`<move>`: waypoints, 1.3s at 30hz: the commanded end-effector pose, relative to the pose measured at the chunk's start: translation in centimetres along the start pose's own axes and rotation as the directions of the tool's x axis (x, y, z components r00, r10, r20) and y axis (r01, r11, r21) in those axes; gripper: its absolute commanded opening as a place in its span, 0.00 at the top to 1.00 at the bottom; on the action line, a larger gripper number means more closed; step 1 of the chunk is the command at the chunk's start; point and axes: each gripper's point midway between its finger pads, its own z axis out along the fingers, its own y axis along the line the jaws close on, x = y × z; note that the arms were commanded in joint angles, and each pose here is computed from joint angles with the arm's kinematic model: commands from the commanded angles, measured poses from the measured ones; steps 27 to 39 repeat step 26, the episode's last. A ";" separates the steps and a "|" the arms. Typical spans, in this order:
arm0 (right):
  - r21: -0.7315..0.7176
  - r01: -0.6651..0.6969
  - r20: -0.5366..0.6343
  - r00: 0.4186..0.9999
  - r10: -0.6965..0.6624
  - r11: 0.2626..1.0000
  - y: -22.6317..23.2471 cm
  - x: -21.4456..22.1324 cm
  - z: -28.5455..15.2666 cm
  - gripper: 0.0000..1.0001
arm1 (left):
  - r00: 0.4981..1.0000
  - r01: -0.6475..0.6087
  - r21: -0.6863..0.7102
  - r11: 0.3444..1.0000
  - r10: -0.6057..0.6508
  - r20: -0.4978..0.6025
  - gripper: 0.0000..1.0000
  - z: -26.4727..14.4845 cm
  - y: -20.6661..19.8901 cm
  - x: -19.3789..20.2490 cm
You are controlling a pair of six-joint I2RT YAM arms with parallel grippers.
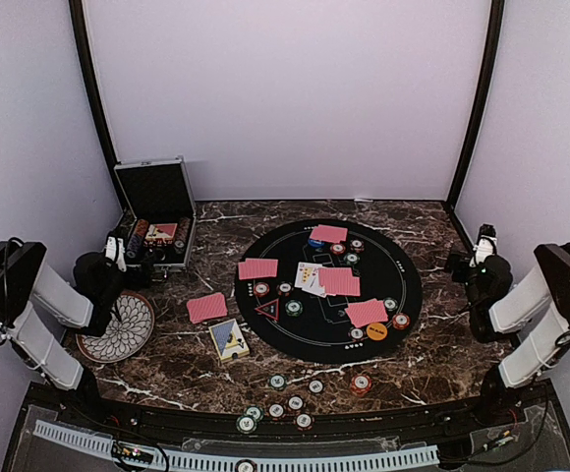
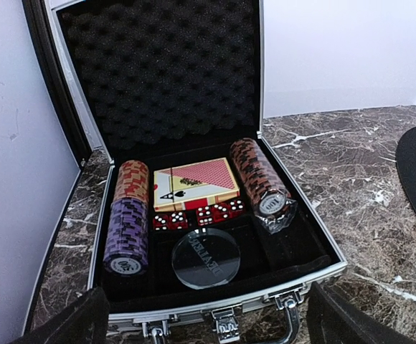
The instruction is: Distribute texas hold em gaming equipment
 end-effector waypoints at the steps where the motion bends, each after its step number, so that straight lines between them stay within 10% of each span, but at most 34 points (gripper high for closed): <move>1: -0.028 -0.064 0.018 0.998 0.064 0.998 0.0 -1.0 1.0 0.01 | 0.997 0.015 -0.002 1.000 -0.015 0.081 0.01 -0.3 0.1 -1.9; 39: 0.012 -0.054 0.038 0.998 0.053 0.998 -0.5 -1.3 0.6 0.01 | 0.997 0.035 -0.042 0.999 -0.032 0.064 0.01 -0.1 0.9 -1.6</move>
